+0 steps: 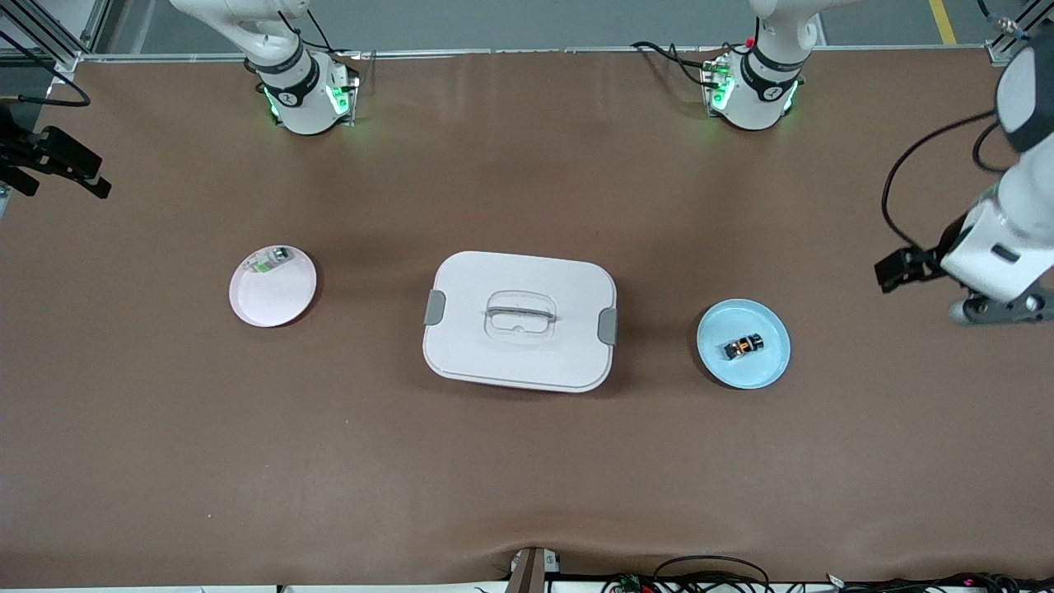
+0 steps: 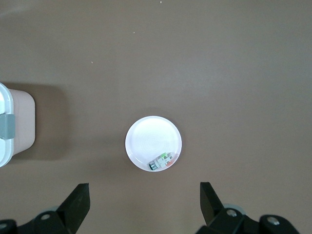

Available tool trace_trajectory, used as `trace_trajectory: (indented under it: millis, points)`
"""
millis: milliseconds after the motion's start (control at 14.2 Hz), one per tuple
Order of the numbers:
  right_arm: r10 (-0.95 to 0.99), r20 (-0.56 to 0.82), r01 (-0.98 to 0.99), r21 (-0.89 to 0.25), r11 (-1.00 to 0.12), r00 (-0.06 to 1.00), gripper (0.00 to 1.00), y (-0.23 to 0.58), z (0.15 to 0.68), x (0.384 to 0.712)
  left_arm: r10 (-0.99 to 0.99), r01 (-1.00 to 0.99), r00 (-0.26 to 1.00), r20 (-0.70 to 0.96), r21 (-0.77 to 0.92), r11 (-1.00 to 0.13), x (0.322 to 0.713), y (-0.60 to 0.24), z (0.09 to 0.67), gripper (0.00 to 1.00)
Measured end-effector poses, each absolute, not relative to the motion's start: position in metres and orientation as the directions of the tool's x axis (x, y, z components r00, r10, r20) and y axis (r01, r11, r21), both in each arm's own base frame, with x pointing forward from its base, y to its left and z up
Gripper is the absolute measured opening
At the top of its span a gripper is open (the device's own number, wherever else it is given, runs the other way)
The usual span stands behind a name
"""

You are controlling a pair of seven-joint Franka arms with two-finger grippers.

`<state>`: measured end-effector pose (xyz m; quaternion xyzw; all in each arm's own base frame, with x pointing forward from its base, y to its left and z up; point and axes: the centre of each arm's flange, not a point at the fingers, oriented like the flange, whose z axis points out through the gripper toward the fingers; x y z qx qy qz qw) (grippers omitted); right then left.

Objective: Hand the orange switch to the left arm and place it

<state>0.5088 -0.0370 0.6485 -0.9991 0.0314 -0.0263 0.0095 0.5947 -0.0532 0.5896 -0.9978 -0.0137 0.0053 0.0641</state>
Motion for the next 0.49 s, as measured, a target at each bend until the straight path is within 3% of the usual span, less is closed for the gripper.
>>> trace_trajectory:
  millis: [493]
  points:
    - [-0.064, 0.01, -0.063, -0.021, -0.998, 0.998, 1.0, -0.039, 0.641, 0.527, 0.086, 0.085, 0.996, -0.013, -0.075, -0.994, 0.532, -0.034, 0.629, 1.0]
